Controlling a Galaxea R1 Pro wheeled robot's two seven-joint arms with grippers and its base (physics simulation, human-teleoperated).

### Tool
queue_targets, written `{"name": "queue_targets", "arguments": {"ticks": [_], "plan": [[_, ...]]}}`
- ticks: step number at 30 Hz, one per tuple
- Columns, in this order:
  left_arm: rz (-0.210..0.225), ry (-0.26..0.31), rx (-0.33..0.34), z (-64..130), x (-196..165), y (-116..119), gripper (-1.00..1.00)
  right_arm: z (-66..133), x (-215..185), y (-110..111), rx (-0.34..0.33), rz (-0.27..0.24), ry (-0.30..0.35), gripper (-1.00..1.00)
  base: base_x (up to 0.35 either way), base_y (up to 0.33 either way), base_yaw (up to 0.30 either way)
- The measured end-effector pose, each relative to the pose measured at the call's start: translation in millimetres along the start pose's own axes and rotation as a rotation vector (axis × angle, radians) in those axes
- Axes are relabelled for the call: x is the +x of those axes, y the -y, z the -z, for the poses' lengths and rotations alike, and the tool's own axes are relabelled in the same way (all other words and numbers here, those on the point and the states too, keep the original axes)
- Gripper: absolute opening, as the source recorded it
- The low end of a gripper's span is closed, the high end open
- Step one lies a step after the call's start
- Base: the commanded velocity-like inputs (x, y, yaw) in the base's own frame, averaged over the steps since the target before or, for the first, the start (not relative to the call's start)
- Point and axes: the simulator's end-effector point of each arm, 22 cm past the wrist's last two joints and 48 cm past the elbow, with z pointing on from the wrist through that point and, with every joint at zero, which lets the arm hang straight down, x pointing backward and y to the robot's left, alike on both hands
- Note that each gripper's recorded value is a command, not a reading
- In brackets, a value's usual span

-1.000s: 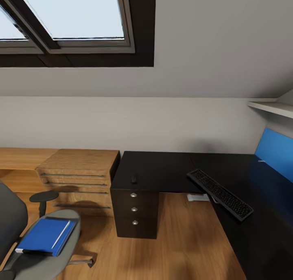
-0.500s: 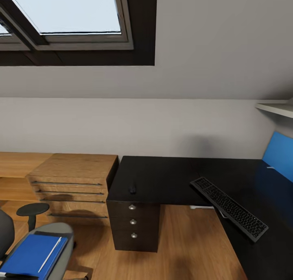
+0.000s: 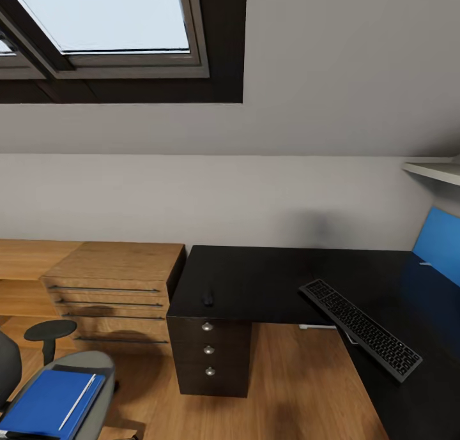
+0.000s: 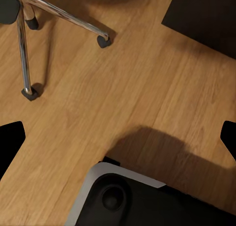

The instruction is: In the bedroom, organize the workspace by keeping the computer under the desk, ensuring the monitor is on the desk, placing the keyboard on the desk next to the monitor, placing the mouse on the desk next to the keyboard, moving the folder from the swivel chair onto the desk next to the mouse, stacking the notebook on top of the folder with the pen on top of the notebook, and positioning the swivel chair next to the desk.

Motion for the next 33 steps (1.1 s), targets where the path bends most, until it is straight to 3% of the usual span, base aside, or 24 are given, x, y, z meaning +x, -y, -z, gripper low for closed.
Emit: {"name": "queue_targets", "arguments": {"ticks": [6,18,33], "plan": [[0.000,0.000,0.000,0.1,-0.1,-0.1,1.00,0.5,0.5,-0.3,-0.001,0.001,-0.001,1.00,0.076,0.000,0.000],[0.000,0.000,0.000,0.1,0.0,-0.2,1.00,0.5,0.7,0.4,0.000,0.002,-0.001,1.00,0.263,0.000,0.000],[0.000,-0.001,0.002,0.0,0.3,1.0,1.00,-0.3,-0.8,-3.8,-0.004,0.000,-0.001,1.00,0.019,0.000,0.000]]}}
